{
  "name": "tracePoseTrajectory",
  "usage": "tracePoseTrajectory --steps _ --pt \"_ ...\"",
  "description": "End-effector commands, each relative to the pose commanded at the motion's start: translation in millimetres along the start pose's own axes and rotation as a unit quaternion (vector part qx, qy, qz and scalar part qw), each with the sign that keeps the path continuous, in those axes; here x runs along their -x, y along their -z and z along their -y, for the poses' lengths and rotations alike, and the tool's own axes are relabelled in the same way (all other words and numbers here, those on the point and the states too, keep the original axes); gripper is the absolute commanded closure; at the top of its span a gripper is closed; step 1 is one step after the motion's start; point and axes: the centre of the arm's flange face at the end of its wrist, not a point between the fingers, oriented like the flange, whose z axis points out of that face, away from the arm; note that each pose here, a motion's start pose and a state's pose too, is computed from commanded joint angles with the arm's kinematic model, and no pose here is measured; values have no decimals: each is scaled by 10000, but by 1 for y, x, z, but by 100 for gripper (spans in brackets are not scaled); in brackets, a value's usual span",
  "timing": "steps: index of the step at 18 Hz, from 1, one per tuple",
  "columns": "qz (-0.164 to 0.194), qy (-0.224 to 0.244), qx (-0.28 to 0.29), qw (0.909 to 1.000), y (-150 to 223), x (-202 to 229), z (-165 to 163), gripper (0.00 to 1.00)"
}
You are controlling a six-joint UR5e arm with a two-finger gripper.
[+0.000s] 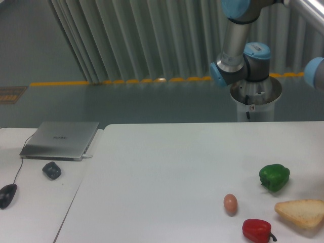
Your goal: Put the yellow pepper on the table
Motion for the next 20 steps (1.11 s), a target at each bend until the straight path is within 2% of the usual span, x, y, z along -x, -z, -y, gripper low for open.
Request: tracePoseTrajectory --steps 3,5,8,13,15,16,19,20 --pt "-12 618 37 9981 -10 19 -28 0" --pt "-66 726 42 9973 -18 21 -30 0" --pt "-94 1380 55 9904 -28 27 -31 0" --pt "-343 2512 -336 9667 -31 23 -23 0" --pt "-440 3092 -412 9491 -34 22 -20 0" --pt "-478 3217 -458 9445 -34 22 -19 0" --pt "-527 3260 -560 9423 -32 21 -18 0" --pt "-594 3356 -694 9376 -33 21 -16 0"
